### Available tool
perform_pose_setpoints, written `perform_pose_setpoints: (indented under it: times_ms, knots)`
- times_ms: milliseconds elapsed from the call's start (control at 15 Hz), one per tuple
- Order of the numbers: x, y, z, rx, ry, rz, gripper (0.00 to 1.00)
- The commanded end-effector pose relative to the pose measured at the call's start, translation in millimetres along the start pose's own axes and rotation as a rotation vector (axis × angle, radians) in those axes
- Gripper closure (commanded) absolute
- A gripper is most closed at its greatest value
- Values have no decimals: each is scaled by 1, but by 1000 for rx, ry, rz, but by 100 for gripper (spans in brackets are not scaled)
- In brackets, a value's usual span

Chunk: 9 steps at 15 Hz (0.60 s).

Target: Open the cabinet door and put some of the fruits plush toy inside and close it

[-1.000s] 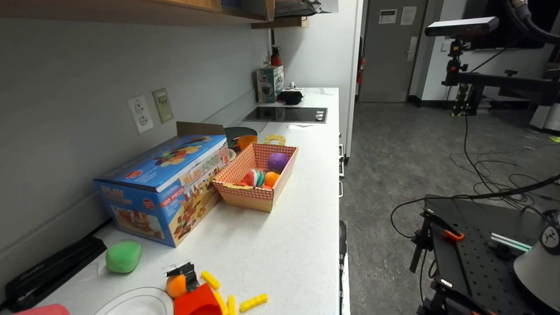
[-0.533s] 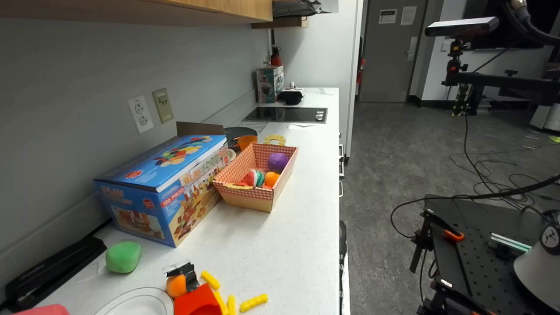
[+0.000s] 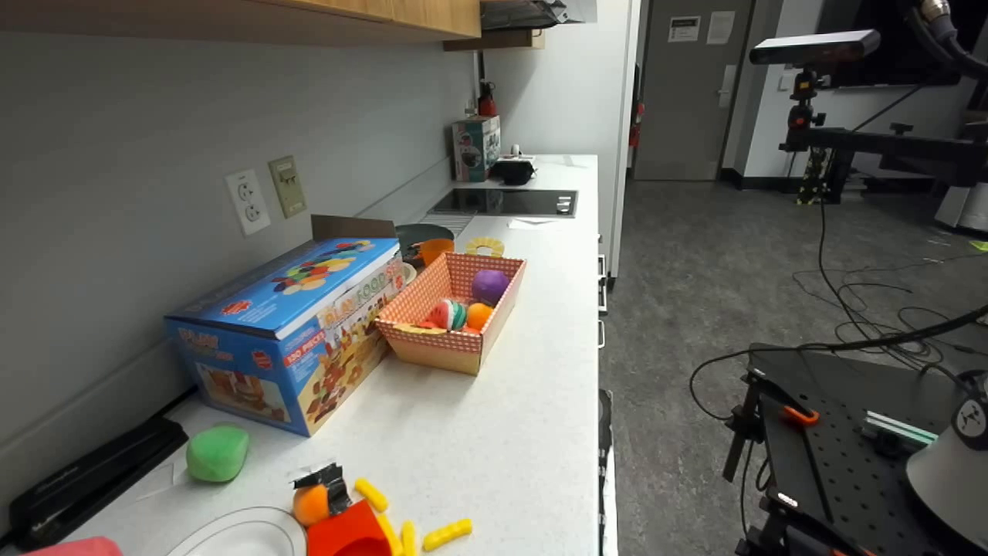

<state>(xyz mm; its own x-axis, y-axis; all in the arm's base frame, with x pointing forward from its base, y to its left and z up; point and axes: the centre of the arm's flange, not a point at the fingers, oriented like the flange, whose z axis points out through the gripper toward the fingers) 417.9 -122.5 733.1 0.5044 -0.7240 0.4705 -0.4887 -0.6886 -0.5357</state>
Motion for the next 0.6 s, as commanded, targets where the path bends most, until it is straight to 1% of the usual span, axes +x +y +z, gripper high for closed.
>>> perform_pose_setpoints:
  times_ms: [0, 533]
  knots:
    - [-1, 0, -1, 0, 0, 0, 0]
    - [-2, 1, 0, -1, -3, 1, 0]
